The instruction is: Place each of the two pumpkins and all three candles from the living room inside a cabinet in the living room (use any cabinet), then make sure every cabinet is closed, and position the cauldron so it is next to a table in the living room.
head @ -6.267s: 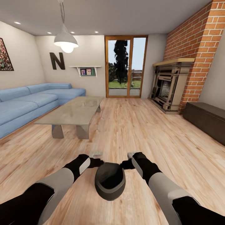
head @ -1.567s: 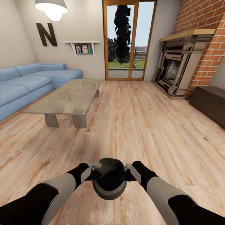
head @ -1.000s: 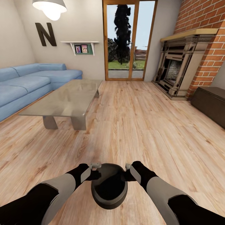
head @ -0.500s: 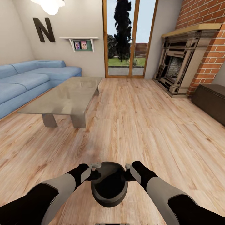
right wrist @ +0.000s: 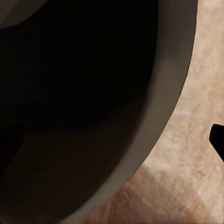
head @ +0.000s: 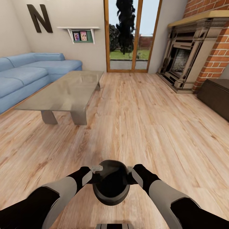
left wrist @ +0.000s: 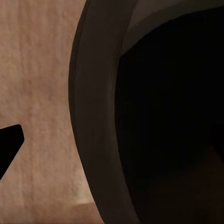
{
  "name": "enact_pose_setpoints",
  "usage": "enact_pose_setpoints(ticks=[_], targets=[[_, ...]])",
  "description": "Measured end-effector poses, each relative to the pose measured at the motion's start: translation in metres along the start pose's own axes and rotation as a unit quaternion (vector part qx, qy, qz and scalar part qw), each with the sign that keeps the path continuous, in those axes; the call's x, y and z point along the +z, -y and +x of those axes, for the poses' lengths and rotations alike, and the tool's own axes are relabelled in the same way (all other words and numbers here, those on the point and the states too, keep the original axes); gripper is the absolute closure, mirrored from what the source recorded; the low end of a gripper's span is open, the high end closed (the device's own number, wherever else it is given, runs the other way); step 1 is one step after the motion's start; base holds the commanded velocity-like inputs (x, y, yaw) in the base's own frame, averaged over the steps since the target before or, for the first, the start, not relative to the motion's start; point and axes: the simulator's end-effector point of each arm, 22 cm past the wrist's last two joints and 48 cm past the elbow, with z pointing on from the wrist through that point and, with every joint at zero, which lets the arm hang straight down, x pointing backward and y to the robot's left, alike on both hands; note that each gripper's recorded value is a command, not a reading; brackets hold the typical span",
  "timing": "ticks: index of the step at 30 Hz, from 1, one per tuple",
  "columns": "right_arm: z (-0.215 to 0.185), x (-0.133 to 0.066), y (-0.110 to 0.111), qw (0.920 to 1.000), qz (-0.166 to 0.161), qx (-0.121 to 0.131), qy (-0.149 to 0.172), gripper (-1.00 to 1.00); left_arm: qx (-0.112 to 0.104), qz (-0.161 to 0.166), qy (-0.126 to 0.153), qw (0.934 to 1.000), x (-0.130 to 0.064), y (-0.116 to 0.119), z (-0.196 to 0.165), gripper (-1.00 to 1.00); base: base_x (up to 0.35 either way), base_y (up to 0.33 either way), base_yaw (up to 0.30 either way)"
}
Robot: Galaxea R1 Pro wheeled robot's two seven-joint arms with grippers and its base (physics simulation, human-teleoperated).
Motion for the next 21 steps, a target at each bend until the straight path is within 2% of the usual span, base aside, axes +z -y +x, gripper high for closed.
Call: enact_pose_setpoints(ticks=[10,17,21], targets=[[0.0026,0.0038,0.0007,1.0,0.0,0.001,-0.004,-1.0,0.0,0.0,-0.004,1.0,0.0037,-0.0007,0.0031,-1.0,0.006,0.0,0.0],[0.0026,0.0036,0.0007,1.0,0.0,0.0,-0.004,-1.0,-0.001,0.0,-0.004,1.0,0.0036,-0.0007,0.0032,-1.0,0.174,0.0,0.0],[0.0027,0.0038,0.0008,1.0,0.0,0.0,-0.004,-1.0,-0.001,0.0,-0.004,1.0,0.0037,-0.0007,0.0032,-1.0,0.058,0.0,0.0]])
